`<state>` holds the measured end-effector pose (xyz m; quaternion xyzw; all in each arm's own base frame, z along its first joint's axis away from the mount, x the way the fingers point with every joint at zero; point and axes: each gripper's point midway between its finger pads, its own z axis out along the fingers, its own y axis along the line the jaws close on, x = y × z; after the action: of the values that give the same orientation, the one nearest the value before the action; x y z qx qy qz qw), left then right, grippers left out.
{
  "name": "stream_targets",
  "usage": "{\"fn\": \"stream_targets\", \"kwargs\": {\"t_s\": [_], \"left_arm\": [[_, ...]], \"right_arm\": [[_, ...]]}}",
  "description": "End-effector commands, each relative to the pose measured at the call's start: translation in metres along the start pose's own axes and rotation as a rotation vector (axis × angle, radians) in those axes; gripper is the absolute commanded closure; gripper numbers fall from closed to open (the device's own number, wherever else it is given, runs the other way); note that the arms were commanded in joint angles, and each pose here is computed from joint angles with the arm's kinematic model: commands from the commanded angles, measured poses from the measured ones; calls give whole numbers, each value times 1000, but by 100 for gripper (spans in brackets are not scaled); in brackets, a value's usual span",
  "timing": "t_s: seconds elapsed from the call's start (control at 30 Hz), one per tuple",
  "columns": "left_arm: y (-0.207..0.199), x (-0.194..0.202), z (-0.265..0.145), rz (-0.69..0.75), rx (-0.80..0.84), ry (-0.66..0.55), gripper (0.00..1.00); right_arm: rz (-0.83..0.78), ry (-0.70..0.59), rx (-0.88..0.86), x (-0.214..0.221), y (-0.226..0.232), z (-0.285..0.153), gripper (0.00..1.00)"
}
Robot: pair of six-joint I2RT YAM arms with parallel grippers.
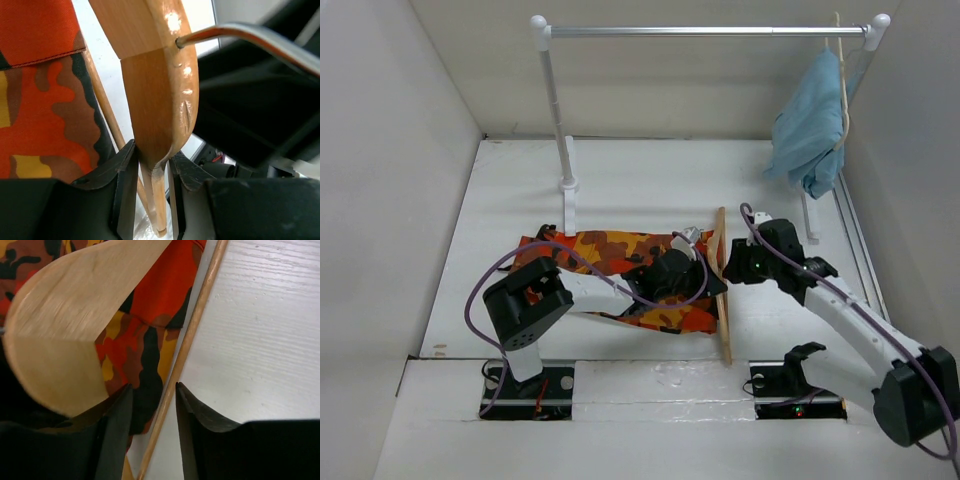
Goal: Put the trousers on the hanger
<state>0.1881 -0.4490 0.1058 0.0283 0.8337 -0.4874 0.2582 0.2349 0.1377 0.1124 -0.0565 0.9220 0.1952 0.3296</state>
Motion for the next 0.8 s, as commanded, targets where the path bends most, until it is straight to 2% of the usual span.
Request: {"fn": "stream_targets", "kwargs": {"t_s": [0.0,0.17,0.57,0.6,0.7,0.73,0.77], "left_arm": [[-12,-6,-8,15,26,-18,100],[0,-1,-6,23,-8,-3,100],[22,2,-14,70,-100,1,100],[27,-3,-14,73,-126,-28,100],[35,-3,-18,80,-162,-30,100],[39,-3,-18,82,-176,-34,100],[42,-2,-18,84,-188,-33,100]], "right_arm": [[10,-114,-96,-29,16,21,54],[36,-68,-96,-14,14,53,47],[107,38,-194,30,27,96,48],[109,65,-193,37,27,101,49],[111,68,-217,39,33,104,75],[113,61,-227,36,36,102,92],[112,58,-235,35,38,100,98]]}}
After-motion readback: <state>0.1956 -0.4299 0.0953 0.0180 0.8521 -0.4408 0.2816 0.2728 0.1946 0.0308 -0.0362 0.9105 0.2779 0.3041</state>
